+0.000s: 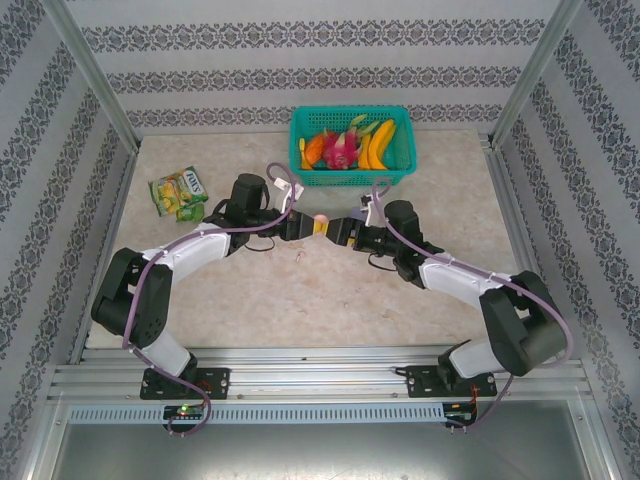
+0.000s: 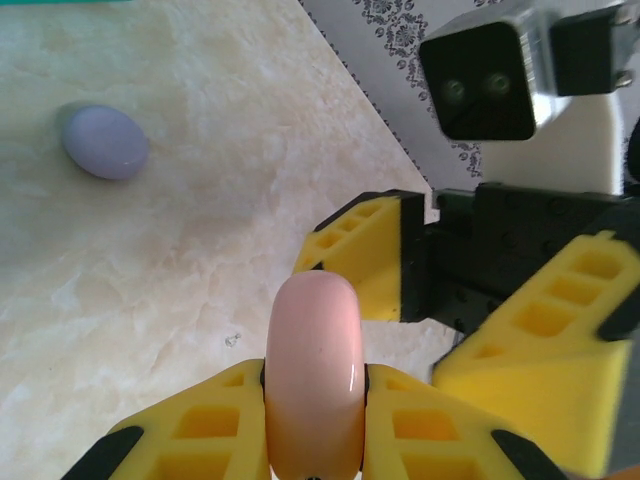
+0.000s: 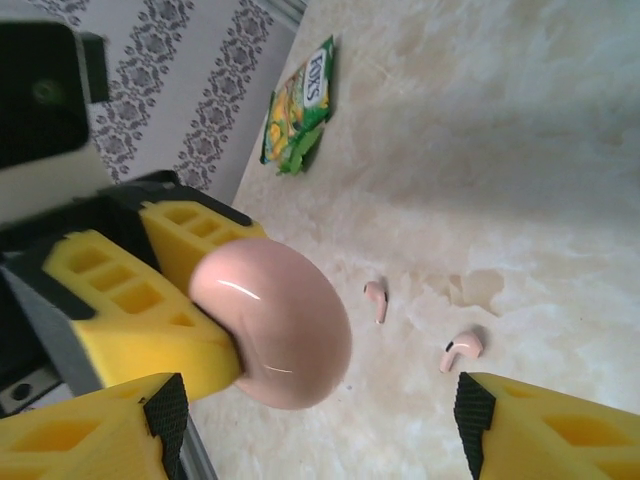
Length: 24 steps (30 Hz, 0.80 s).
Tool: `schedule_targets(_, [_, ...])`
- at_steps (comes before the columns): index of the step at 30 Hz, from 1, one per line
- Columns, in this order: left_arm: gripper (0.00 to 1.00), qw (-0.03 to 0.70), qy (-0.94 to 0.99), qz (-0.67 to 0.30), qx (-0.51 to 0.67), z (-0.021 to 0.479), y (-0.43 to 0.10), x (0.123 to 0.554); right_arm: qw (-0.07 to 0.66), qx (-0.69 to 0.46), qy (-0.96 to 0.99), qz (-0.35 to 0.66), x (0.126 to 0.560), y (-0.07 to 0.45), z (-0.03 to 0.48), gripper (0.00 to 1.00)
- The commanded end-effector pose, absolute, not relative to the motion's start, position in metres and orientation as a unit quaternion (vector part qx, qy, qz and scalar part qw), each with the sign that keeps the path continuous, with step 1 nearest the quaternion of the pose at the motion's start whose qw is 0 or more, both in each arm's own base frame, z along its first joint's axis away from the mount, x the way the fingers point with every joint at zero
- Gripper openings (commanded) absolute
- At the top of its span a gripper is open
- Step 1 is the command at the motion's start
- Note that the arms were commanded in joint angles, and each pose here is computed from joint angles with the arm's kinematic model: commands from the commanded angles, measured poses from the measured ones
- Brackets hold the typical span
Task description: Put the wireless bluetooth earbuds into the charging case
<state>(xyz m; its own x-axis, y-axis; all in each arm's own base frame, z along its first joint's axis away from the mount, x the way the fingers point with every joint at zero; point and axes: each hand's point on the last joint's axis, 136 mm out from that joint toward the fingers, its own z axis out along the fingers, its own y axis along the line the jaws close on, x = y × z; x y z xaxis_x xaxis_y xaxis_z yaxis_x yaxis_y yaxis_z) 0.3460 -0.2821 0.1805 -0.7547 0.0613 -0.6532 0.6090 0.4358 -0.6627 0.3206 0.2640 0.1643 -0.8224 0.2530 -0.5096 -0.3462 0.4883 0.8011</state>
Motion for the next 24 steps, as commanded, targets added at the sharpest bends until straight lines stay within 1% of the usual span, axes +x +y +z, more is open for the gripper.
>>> schedule_targets(1, [0.03, 0.298, 0.781, -0.499, 0.230, 0.204, -0.282, 0.344, 0.318, -0.044, 0.799, 0.509, 0.328, 0.268, 0.171, 0.72])
schedule_targets(14, [0.03, 0.303, 0.765, -0.516, 0.239, 0.221, -0.281, 0.332, 0.313, 0.014, 0.808, 0.499, 0.351, 0.247, 0.145, 0.66])
schedule_targets(19, [0.03, 0.304, 0.767, -0.513, 0.239, 0.221, -0.280, 0.330, 0.310, 0.017, 0.803, 0.509, 0.350, 0.248, 0.148, 0.65])
schedule_targets(24, [0.02, 0.302, 0.771, -0.508, 0.236, 0.212, -0.279, 0.330, 0.319, 0.016, 0.795, 0.516, 0.340, 0.236, 0.161, 0.65])
